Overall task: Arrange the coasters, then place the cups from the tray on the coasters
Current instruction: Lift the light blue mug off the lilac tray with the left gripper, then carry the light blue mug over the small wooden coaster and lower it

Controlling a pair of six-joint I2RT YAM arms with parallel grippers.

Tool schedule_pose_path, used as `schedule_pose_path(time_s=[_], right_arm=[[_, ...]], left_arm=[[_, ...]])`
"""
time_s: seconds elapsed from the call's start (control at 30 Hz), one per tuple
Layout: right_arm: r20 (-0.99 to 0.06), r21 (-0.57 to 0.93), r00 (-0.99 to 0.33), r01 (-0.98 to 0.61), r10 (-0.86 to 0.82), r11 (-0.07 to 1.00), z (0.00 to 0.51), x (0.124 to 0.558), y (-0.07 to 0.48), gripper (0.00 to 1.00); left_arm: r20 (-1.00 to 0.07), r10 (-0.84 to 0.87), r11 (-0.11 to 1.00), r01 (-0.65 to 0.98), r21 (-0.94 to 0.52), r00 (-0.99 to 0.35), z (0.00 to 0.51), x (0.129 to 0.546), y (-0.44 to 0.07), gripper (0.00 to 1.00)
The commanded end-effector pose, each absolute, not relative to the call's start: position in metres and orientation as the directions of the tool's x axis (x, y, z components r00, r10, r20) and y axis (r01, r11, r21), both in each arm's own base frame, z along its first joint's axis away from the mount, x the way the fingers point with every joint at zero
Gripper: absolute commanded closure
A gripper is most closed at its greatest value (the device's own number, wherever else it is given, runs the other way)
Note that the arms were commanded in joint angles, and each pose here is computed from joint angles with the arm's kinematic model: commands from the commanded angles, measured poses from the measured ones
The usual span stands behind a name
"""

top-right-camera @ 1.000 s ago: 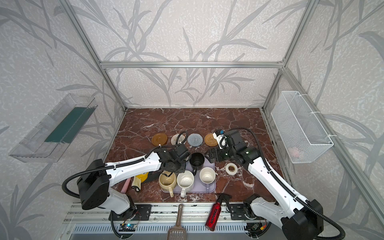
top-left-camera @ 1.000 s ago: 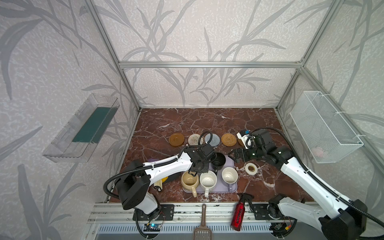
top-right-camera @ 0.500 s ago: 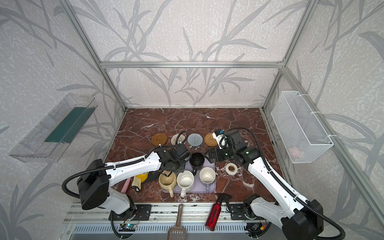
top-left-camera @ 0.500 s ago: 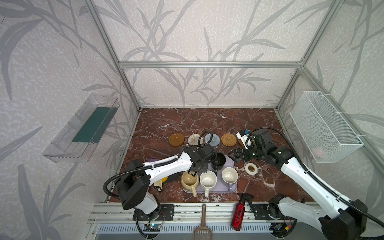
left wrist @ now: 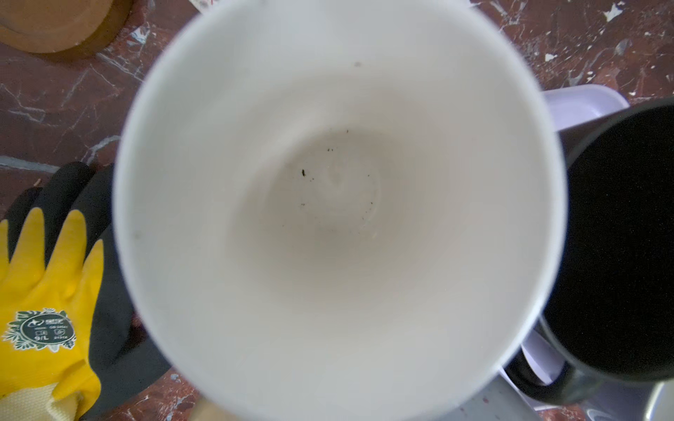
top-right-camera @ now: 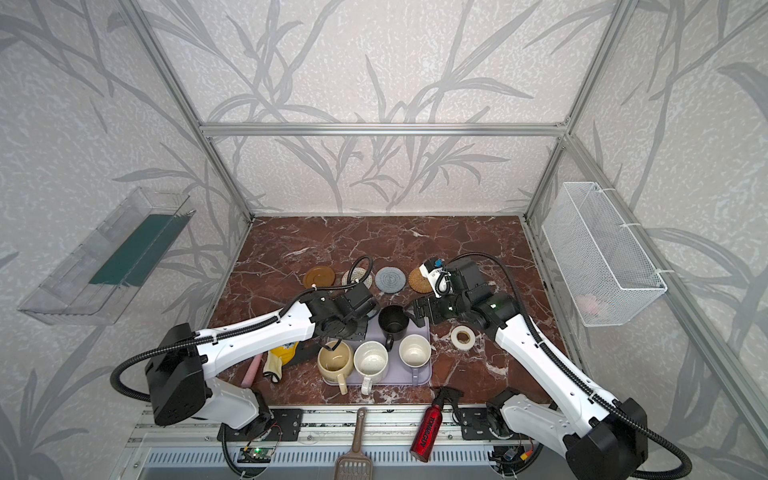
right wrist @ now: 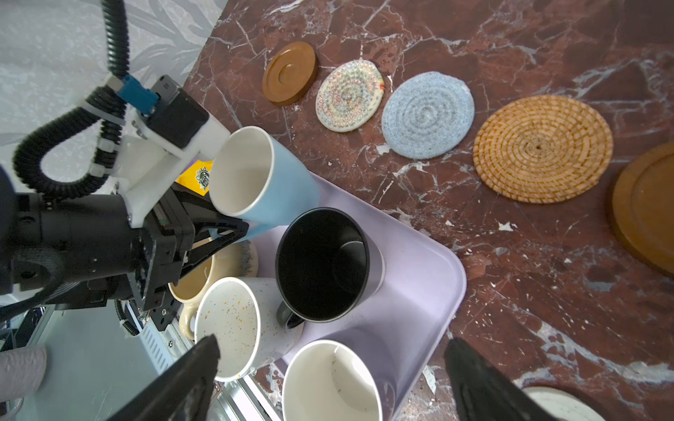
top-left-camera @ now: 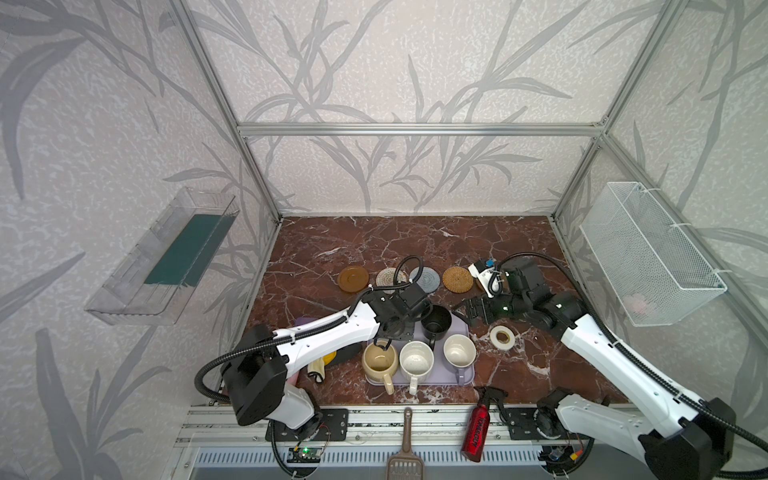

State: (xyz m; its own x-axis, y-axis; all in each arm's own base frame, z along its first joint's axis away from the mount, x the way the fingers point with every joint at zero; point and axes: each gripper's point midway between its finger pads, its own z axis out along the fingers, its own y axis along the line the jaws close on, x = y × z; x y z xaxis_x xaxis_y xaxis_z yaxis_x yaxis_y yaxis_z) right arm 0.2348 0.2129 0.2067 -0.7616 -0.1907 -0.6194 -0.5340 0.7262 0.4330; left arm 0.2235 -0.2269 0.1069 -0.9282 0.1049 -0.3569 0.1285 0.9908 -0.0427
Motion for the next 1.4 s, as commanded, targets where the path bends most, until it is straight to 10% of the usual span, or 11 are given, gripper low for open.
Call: schedule_pose_path(time_s=[0.0,1.37], right_arm=[[-0.690,0.396,-0.686,-0.623,-0.230,0.674,0.229,0.234,0.231,0.04],[-0.699,0.475,-0.714,-0.504,-0.038,0.722,0.258,0.320,0.335,0.01]], left_arm=[[-0.482,0.053,0.990,0.109,-0.090,-0.874,0.149,0.241,-0.228,1.00],[-0.599,-0.001,0.996,-0.055,0.073,-0.801,0.188,0.353,-0.101,1.00]])
